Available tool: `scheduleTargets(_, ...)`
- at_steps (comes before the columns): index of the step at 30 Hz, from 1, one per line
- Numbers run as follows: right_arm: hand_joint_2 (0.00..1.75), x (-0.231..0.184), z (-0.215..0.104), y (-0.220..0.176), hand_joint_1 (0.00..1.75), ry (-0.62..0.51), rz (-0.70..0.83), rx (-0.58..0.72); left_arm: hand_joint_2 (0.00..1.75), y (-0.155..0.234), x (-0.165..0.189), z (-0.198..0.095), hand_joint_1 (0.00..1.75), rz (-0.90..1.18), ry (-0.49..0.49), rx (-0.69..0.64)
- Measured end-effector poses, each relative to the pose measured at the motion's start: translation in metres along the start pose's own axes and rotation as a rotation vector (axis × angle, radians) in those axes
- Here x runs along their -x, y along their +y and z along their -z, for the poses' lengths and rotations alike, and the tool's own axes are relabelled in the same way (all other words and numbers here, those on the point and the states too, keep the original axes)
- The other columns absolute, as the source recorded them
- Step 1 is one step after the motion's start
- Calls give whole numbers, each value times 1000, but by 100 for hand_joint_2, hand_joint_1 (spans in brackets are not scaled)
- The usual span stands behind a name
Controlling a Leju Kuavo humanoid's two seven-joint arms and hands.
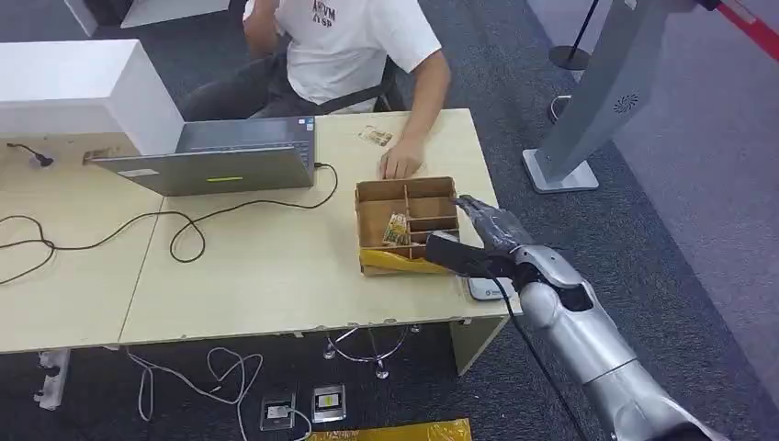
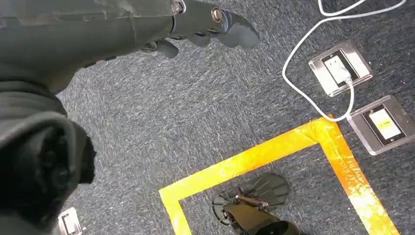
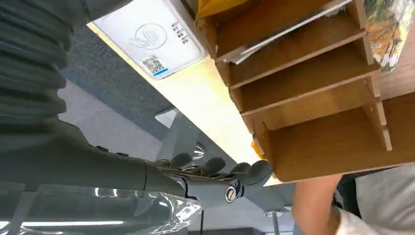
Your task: Pass the card to the sensor for recognition and then transmit it.
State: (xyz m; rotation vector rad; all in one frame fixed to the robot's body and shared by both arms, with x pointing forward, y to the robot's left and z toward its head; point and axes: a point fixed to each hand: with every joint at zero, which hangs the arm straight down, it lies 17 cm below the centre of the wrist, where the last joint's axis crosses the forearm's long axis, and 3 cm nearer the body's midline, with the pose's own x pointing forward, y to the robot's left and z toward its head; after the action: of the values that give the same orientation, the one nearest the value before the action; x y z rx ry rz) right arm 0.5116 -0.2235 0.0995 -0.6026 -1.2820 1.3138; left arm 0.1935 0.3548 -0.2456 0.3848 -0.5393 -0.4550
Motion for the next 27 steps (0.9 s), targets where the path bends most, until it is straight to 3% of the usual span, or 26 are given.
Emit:
scheduleTargets(15,175,-22,13,-6,0,-51,40,77,0,-3,-2,1,0,26,-6,46)
scheduleTargets(27,175,-33,25,2,0,-56,59,72,0,27,-7,11,0,39,-13,38)
